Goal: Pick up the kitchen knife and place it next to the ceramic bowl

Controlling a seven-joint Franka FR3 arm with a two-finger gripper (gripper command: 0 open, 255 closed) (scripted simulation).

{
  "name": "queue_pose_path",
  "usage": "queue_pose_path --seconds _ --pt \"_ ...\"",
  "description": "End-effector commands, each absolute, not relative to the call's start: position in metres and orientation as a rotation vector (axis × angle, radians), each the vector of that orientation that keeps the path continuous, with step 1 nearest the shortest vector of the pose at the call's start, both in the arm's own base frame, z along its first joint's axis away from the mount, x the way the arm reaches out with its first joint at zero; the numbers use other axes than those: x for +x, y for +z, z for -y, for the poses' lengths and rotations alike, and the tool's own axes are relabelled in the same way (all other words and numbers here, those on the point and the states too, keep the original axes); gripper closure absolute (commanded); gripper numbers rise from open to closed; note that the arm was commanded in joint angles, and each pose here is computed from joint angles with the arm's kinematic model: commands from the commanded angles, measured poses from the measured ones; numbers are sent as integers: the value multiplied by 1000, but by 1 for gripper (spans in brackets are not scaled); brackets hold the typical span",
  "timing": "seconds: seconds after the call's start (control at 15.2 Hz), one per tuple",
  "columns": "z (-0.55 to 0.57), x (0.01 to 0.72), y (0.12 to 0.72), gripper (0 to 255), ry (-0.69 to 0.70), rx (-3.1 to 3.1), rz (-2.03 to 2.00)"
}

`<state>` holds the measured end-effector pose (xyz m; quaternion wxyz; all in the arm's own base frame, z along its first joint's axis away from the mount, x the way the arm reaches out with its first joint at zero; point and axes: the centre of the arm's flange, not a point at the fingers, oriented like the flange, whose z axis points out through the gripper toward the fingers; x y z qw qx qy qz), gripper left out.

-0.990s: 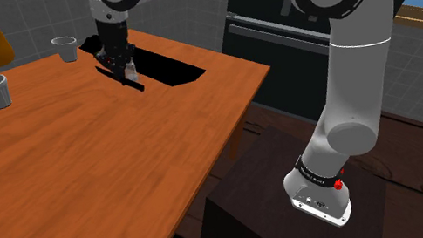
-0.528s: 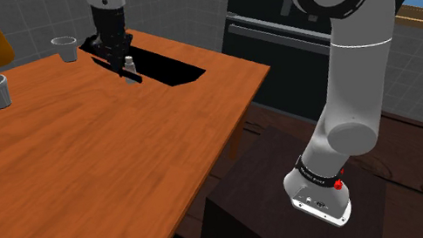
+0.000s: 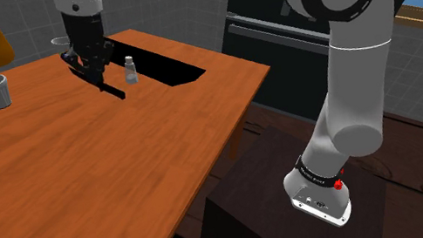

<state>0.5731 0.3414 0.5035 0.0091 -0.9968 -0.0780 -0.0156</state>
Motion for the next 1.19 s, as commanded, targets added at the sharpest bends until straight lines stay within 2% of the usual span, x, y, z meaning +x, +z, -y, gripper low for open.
queue_pose_path --seconds 0.0,1.12 --pt "-367 560 503 255 -48 -3114 241" --pt "-571 466 503 255 -48 -3114 241"
